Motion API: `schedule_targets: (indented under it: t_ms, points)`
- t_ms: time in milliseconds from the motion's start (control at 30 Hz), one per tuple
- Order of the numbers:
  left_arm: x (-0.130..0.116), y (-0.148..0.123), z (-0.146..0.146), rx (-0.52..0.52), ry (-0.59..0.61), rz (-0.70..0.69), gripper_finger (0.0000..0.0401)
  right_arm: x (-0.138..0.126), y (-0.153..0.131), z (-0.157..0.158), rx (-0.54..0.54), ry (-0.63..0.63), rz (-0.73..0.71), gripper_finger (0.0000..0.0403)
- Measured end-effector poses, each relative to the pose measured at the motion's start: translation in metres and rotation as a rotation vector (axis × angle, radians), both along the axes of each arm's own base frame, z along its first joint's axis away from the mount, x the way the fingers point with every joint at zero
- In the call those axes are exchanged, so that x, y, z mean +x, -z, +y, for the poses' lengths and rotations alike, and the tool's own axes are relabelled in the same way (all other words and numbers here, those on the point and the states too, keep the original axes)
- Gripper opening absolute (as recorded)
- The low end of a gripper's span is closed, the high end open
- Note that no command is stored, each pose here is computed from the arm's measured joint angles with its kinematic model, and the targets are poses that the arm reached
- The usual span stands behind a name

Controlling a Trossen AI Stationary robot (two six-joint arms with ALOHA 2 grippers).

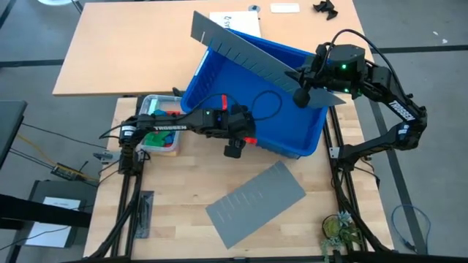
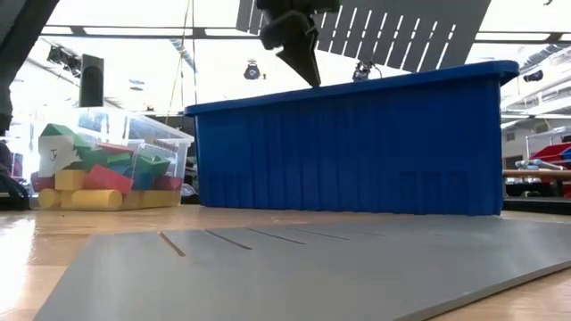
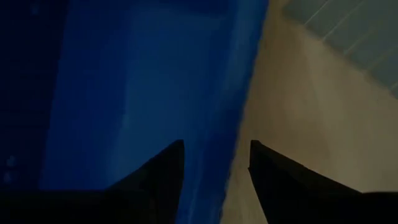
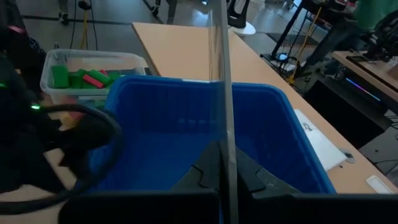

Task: Sort blocks
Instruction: Assemble the blue bin using bin divider

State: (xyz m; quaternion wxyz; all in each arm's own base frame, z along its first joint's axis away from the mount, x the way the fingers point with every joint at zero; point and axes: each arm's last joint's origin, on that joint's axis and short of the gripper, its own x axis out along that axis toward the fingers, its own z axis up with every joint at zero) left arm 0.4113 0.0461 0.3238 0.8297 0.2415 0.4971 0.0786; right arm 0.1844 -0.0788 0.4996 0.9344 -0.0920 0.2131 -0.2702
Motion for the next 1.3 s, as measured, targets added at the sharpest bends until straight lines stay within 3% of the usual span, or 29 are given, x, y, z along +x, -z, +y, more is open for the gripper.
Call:
schedule_targets:
  t_ms: [167, 267, 367, 633, 1067, 1300]
  points:
    - [-0.001, 0.018, 0.015, -0.067, -0.051, 0.068, 0.0183, 0.0, 0.0, 0.0, -0.006, -0.002, 0.003, 0.0002]
    - [0.004, 0.025, 0.017, -0.083, -0.076, 0.04, 0.0154, 0.0, 0.0, 0.0, -0.015, -0.006, 0.008, 0.0002]
    - [0.009, 0.024, 0.009, -0.086, -0.044, 0.008, 0.0119, 0.0, 0.0, 0.0, -0.018, -0.009, 0.01, 0.0002]
    - [0.017, 0.019, -0.02, -0.196, -0.065, -0.113, 0.0108, 0.0, -0.001, 0.0, -0.022, -0.009, 0.008, 0.0002]
    - [0.012, 0.021, -0.06, -0.216, -0.221, -0.128, 0.0109, 0.0, 0.0, 0.0, -0.02, -0.008, 0.012, 0.0002]
    - [0.012, 0.024, -0.059, -0.186, -0.231, -0.121, 0.0182, 0.0, 0.001, 0.0, -0.017, -0.007, 0.014, 0.0002]
